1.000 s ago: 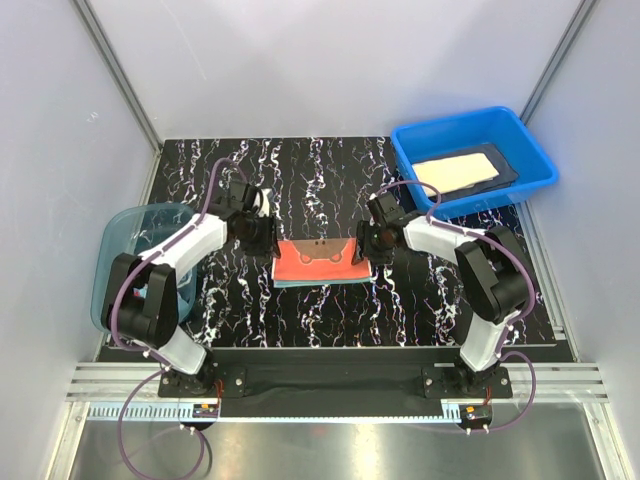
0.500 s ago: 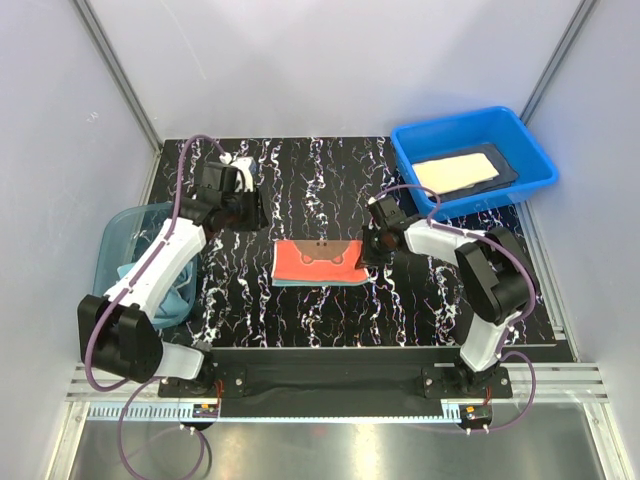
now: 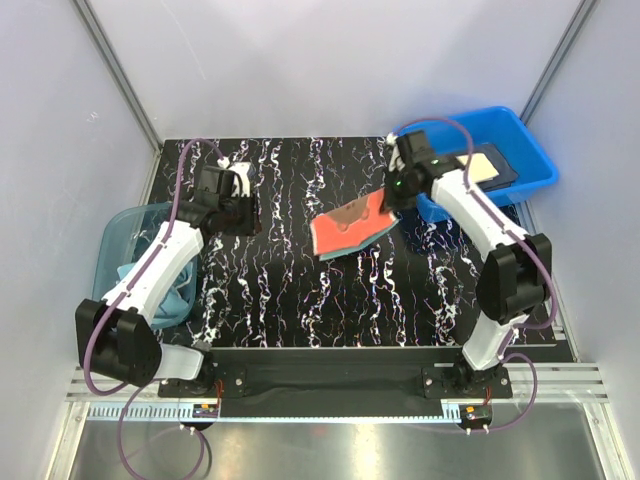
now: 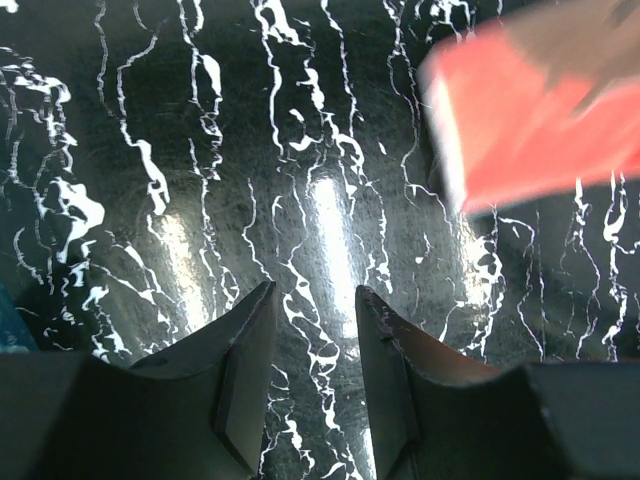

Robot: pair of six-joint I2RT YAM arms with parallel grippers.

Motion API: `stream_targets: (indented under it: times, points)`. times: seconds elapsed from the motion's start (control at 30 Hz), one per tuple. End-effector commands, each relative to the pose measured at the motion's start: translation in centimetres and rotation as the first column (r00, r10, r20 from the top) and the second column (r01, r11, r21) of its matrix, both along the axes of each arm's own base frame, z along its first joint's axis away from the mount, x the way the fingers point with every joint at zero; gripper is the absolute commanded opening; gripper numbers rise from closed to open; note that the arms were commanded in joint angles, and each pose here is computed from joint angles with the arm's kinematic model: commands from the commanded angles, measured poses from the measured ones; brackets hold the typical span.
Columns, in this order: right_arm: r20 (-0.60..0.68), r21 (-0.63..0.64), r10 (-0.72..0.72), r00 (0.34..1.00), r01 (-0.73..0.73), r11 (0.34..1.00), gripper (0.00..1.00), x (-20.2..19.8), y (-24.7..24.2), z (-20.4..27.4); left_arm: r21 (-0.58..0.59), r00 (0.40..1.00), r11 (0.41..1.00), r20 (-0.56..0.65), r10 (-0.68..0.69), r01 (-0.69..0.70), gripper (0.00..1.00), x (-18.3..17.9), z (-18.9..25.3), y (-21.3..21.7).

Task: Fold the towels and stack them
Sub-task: Neatly place the folded towel into the bin

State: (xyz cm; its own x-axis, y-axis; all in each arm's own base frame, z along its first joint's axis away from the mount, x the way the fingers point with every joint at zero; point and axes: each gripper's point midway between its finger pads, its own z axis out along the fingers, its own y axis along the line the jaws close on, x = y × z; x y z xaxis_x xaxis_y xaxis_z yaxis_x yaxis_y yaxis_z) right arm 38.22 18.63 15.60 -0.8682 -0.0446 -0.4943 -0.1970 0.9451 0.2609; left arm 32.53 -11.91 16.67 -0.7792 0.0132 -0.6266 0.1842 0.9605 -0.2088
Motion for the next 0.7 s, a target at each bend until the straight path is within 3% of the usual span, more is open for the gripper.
stream_targets:
  times: [0.0, 0.2, 0.27, 0.3, 0.37, 0.67]
  points:
    - [0.026, -0.119, 0.02, 0.999, -0.017, 0.993, 0.0, 1.8, -5.2, 2.9, -0.043, 0.998, 0.998, 0.049, -0.037, 0.039, 0.42, 0.2, 1.0, -0.7]
    - [0.093, -0.241, 0.026, 0.995, -0.003, 0.97, 0.0, 7.1, -11.3, 5.6, -0.078, 0.997, 0.994, 0.026, -0.075, 0.077, 0.42, 0.2, 0.2, -1.7]
    - [0.06, -0.297, 0.011, 0.998, 0.007, 0.955, 0.0, 8.4, -13.8, 4.7, -0.09, 0.996, 0.992, 0.021, -0.089, 0.09, 0.42, 0.1, 0.3, -2.0]
    - [0.12, -0.301, -0.022, 0.993, 0.057, 0.952, 0.0, 9.9, -15.7, 6.7, -0.098, 0.995, 0.991, 0.022, -0.094, 0.095, 0.42, 0.1, 0.3, -2.2]
    - [0.105, -0.322, -0.026, 0.994, 0.059, 0.945, 0.0, 11.2, -17.6, 5.9, -0.124, 0.993, 0.985, 0.025, -0.115, 0.117, 0.42, -0.1, 0.4, -2.7]
    - [0.301, -0.395, -0.006, 0.954, 0.13, 0.909, 0.0, 17.3, -24.7, 7.3, -0.142, 0.991, 0.981, 0.028, -0.133, 0.135, 0.42, -0.2, 0.5, -3.1]
